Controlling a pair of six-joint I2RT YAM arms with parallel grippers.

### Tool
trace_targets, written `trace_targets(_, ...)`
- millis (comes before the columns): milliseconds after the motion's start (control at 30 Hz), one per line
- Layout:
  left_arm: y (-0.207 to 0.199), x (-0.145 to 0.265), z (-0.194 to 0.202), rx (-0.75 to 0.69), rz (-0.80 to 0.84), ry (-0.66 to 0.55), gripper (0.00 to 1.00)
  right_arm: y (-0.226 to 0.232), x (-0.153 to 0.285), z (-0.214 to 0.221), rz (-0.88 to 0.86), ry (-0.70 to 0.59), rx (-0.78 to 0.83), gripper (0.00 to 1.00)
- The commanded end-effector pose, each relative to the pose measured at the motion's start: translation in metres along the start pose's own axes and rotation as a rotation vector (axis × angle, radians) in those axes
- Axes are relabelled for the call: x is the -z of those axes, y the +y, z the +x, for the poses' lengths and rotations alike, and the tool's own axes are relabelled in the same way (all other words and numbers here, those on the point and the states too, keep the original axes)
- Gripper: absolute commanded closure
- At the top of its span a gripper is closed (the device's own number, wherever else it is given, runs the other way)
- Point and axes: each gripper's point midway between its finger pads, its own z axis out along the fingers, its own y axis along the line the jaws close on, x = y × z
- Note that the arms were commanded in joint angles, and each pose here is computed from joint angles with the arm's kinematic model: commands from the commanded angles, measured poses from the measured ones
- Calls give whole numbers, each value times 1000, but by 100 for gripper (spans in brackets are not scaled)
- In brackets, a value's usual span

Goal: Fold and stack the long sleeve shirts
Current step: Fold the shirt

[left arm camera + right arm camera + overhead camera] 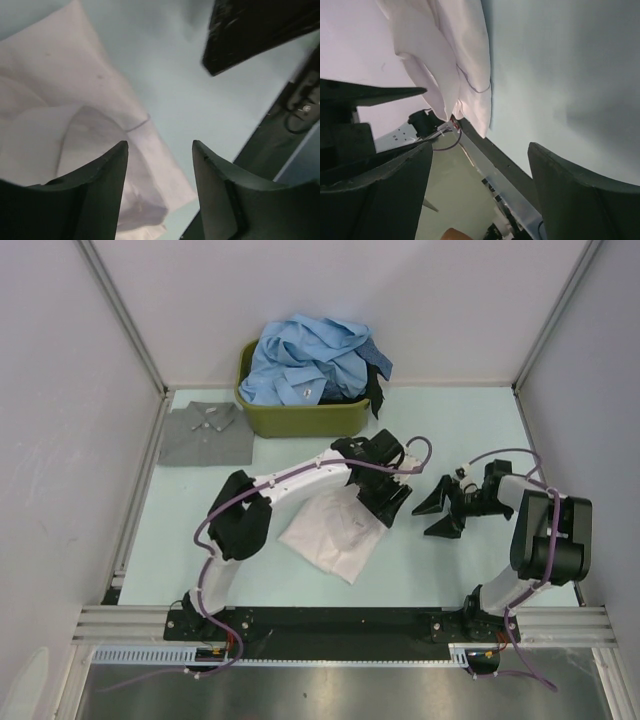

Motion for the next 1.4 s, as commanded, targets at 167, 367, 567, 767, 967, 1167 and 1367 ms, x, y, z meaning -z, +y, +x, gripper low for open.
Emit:
trace_targets(167, -32, 110, 1, -23, 283, -255, 38, 16, -23, 10, -42, -64, -117, 4)
trace_targets(367, 62, 155, 26, 135, 165, -369, 36, 30, -75, 5, -61, -77, -36, 3)
trace_targets(567, 123, 185, 50, 301, 69, -423, 36, 38, -118, 14, -19, -22, -3, 3)
trace_targets(767, 141, 187, 76, 337, 8, -420, 35, 10, -120, 15, 153, -47, -20, 48)
trace_targets(967, 129, 183, 83, 279, 81, -444, 31, -4, -86, -11, 295, 51, 183, 100)
trace_targets(1167, 108, 171, 92, 192, 211, -464, 34, -12, -64, -56, 394, 295, 605, 100)
trace_targets(1367, 110, 163, 98, 143, 195, -490, 35, -16, -81, -84, 384, 571, 976, 100)
